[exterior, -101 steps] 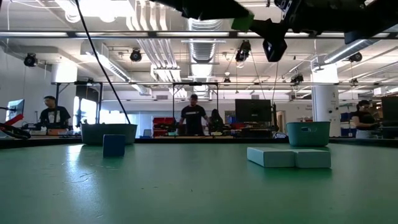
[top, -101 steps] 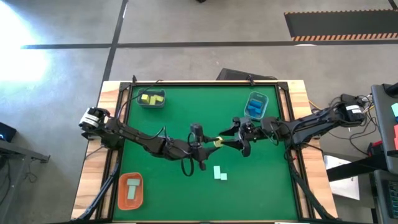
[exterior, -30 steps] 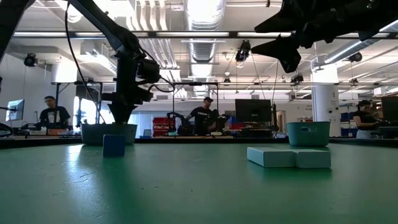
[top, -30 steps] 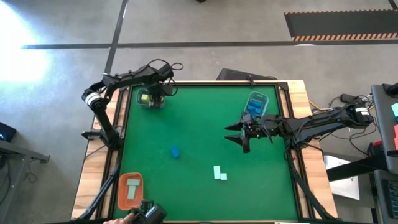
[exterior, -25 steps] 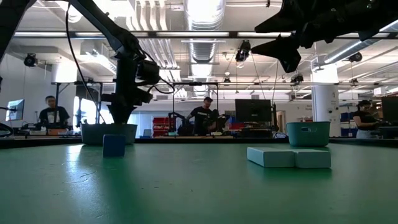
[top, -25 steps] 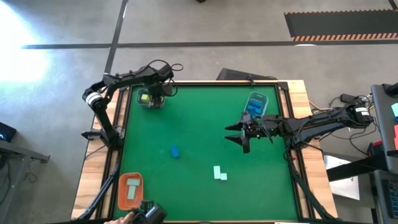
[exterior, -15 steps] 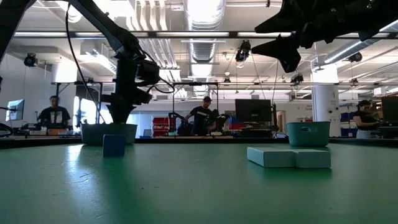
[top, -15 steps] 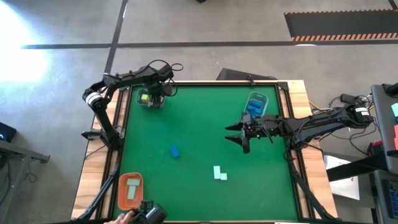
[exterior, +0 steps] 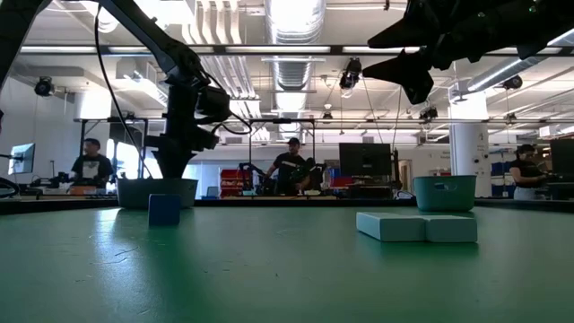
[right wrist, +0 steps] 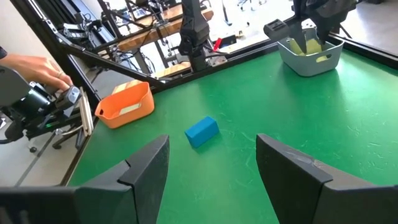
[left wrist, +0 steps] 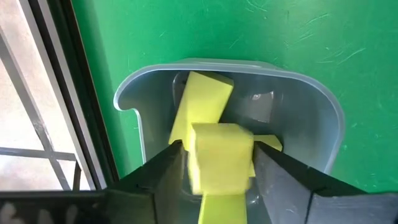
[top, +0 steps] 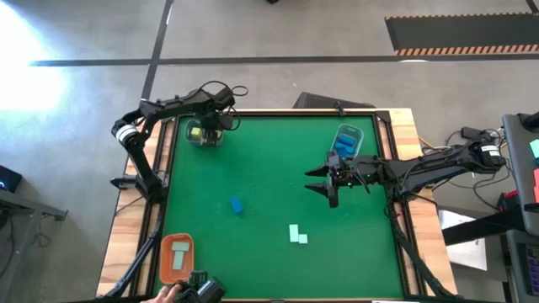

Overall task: Sort & place blocks by color
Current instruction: Put the yellow block into the blue bin, then put the blue block into the light blue bin

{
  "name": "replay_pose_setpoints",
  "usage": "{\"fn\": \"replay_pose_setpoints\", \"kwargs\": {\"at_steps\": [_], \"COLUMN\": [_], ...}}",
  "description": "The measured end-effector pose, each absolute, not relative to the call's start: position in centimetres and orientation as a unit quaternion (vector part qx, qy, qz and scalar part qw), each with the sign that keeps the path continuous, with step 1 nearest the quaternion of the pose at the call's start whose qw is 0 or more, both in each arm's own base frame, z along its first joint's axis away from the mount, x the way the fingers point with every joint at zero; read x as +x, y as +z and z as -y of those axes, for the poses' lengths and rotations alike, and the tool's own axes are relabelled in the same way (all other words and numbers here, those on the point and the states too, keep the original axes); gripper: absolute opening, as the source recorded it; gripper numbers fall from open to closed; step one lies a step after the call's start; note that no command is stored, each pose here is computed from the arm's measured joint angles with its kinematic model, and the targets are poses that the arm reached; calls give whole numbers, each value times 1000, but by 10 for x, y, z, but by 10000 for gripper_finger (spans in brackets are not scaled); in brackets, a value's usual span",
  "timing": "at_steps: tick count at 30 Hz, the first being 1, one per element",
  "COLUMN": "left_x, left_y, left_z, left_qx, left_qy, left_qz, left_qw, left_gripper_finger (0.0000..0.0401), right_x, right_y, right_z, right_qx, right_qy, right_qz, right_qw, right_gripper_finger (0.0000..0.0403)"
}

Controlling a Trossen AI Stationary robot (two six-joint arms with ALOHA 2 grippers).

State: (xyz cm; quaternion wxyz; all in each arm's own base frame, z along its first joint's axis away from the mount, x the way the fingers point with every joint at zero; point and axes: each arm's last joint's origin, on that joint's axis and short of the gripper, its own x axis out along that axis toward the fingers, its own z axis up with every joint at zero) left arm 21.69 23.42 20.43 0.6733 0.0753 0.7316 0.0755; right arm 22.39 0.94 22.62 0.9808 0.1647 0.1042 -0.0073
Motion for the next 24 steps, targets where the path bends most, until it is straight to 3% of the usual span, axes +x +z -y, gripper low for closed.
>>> {"fn": "replay_pose_setpoints", "kwargs": {"at_steps": [6,11,18,24], "left_x": [217,221,237,259], "left_y": [207,223,260,283], "left_z": [-233,-221,-177,-106], "left_qx": [78,84,69,71], "left_qy": [77,88,154,139], "left_qz": [-731,-722,-662,-591], "left_qw": [674,681,730,791], "left_gripper_finger": [209,214,215,215], "right_x": [224,224,224,224], "right_y": [226,226,226,226], "right_z": [-9,-9,-9,-13], "right_qx": [164,165,182,194], "right_qy": [-6,-7,-8,0], "right_qz": [-105,-105,-105,-107], "right_qw": [981,981,978,975], "right_gripper_finger": [224,224,224,224]}}
